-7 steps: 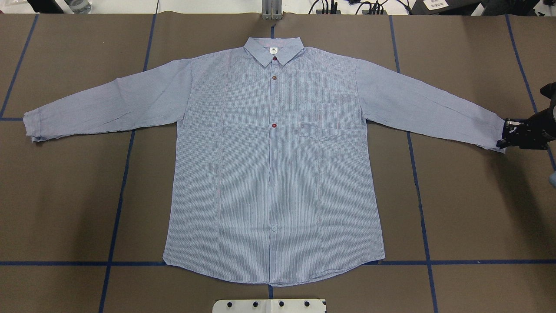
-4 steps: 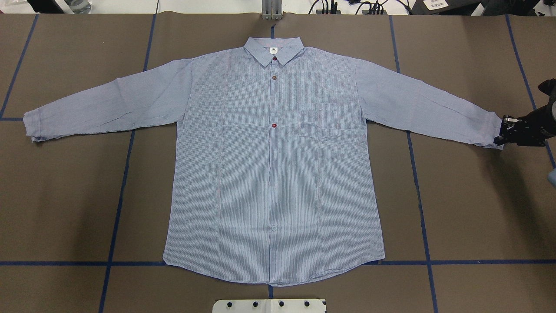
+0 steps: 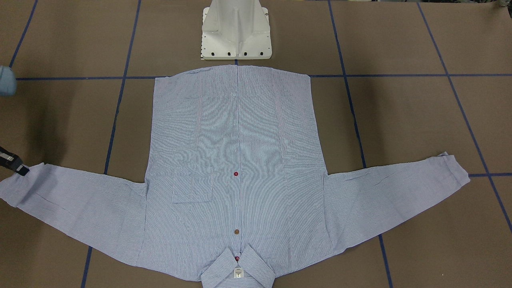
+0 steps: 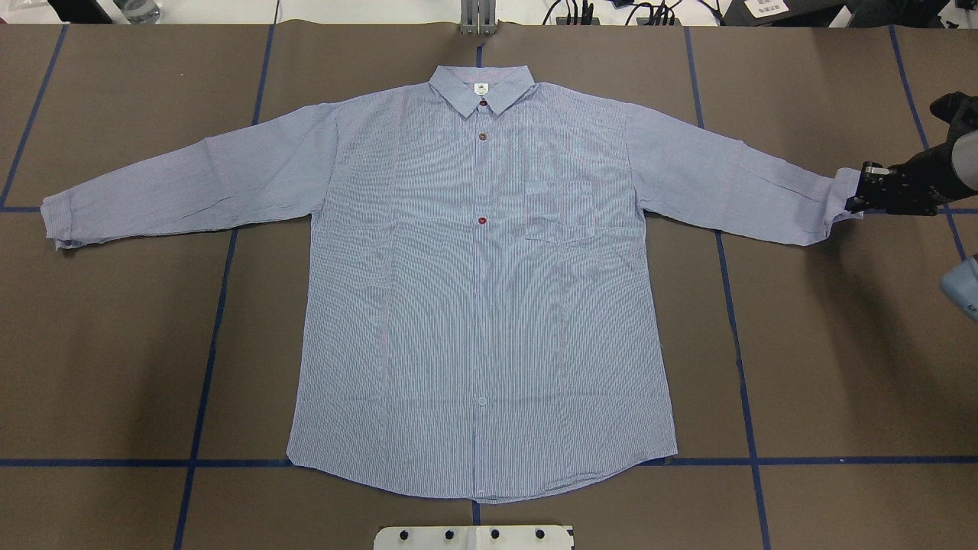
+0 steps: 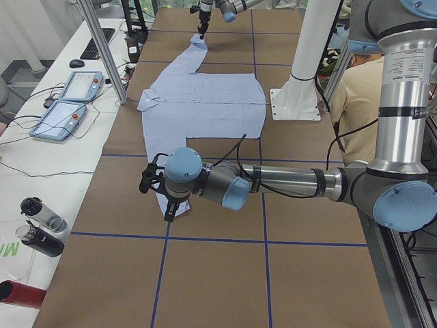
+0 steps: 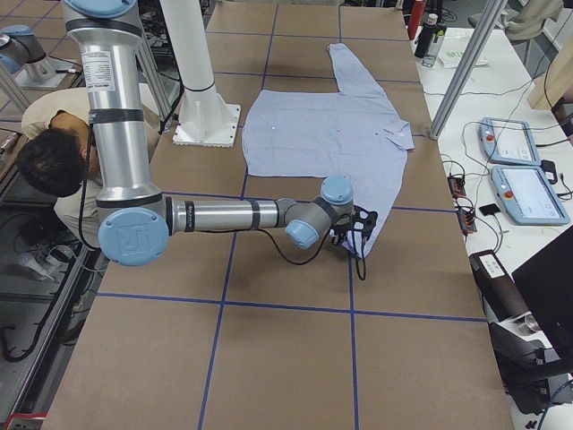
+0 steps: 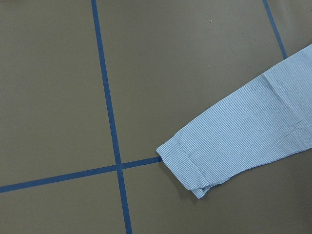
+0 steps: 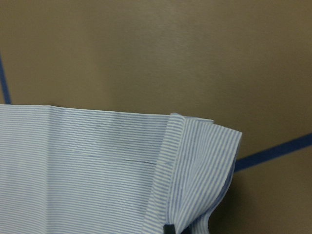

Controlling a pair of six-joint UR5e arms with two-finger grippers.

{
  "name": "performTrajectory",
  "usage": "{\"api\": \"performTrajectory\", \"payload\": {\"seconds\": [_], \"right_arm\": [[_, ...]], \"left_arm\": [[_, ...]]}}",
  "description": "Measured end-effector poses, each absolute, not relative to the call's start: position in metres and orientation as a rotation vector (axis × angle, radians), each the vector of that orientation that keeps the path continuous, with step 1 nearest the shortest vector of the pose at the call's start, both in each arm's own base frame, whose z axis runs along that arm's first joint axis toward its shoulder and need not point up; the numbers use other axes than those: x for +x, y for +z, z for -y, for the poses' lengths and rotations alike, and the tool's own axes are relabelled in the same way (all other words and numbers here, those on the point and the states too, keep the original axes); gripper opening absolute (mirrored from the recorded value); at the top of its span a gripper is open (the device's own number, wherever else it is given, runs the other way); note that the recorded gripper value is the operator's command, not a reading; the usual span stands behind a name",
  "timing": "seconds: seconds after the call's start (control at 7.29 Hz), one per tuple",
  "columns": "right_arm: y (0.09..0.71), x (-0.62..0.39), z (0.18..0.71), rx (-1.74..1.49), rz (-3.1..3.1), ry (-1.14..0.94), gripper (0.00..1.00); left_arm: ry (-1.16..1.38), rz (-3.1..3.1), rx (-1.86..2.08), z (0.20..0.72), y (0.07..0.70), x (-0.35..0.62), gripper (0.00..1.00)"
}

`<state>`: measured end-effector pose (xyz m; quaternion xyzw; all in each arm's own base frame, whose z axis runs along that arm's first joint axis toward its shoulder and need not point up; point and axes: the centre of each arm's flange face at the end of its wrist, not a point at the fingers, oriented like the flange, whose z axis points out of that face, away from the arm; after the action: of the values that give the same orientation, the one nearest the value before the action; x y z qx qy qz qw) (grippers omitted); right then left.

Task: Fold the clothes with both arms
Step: 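Carry the grasped sleeve with the right gripper across onto the shirt's chest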

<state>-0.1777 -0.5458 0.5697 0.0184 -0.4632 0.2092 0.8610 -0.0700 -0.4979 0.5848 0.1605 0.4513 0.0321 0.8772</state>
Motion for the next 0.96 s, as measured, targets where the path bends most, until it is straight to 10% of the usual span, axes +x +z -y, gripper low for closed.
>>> {"api": "performTrajectory", "payload": {"seconds": [0.96], "right_arm": [[0.260, -0.388, 0.625, 0.061, 1.021, 0.372, 0.00]], "left_arm": [[0.071, -0.941, 0.343, 0.501, 0.580, -0.070, 1.00]]}}
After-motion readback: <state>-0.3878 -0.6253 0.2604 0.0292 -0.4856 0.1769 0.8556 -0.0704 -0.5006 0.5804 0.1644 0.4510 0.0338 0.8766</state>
